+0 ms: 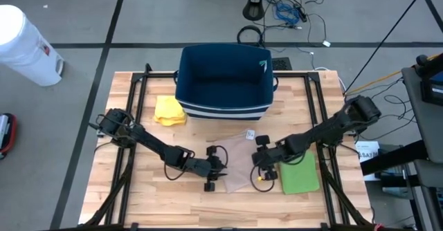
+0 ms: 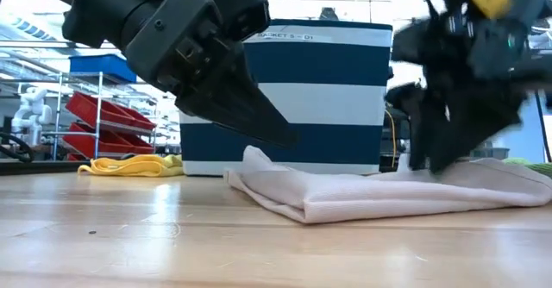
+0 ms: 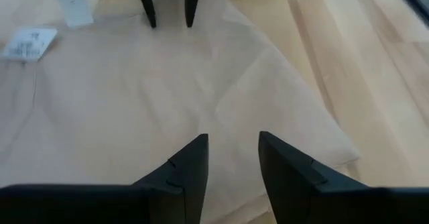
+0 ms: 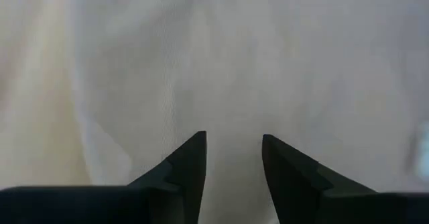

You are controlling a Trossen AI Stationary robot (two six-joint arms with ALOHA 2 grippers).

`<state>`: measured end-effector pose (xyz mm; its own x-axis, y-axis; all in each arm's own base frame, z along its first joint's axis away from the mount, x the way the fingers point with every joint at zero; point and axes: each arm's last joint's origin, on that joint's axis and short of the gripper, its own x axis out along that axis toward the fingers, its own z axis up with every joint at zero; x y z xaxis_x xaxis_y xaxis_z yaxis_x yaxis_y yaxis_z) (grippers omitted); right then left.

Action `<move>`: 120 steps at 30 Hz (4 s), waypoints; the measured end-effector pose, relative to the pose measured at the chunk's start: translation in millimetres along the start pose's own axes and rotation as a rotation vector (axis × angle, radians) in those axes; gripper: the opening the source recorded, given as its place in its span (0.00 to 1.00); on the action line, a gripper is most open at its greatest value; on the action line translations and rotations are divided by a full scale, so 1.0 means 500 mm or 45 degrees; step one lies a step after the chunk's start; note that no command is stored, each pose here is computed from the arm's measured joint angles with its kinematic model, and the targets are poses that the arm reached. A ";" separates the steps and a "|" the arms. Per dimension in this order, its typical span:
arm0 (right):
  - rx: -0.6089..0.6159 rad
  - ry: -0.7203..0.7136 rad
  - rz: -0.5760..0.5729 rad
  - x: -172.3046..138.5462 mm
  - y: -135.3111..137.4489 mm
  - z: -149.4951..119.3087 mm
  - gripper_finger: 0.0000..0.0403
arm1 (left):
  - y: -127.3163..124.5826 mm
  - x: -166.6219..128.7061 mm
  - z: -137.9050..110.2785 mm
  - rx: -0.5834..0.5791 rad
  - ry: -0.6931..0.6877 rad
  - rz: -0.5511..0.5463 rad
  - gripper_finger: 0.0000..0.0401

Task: Fold towel
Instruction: Fold the light pink towel

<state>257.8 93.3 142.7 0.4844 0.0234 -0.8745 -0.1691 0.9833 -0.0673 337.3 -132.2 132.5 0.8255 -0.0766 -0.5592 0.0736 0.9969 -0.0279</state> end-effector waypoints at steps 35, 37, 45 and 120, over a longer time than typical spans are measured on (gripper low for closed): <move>-0.081 0.226 -0.046 -0.022 0.096 -0.062 0.29 | 0.121 0.047 0.020 -0.144 -0.110 0.052 0.34; -0.079 0.228 -0.047 -0.021 0.097 -0.062 0.24 | 0.133 0.057 0.010 -0.161 -0.086 0.048 0.34; -0.084 0.221 -0.035 -0.027 0.104 -0.061 0.02 | 0.152 0.091 -0.028 -0.240 -0.036 0.023 0.34; -0.372 -0.249 -0.219 0.054 0.142 0.088 0.25 | 0.149 0.094 -0.033 -0.260 -0.029 0.042 0.34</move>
<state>296.6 171.8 135.4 0.6765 -0.0758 -0.7325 -0.2948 0.8837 -0.3637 372.3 -61.1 90.2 0.8380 -0.0420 -0.5440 -0.0665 0.9817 -0.1783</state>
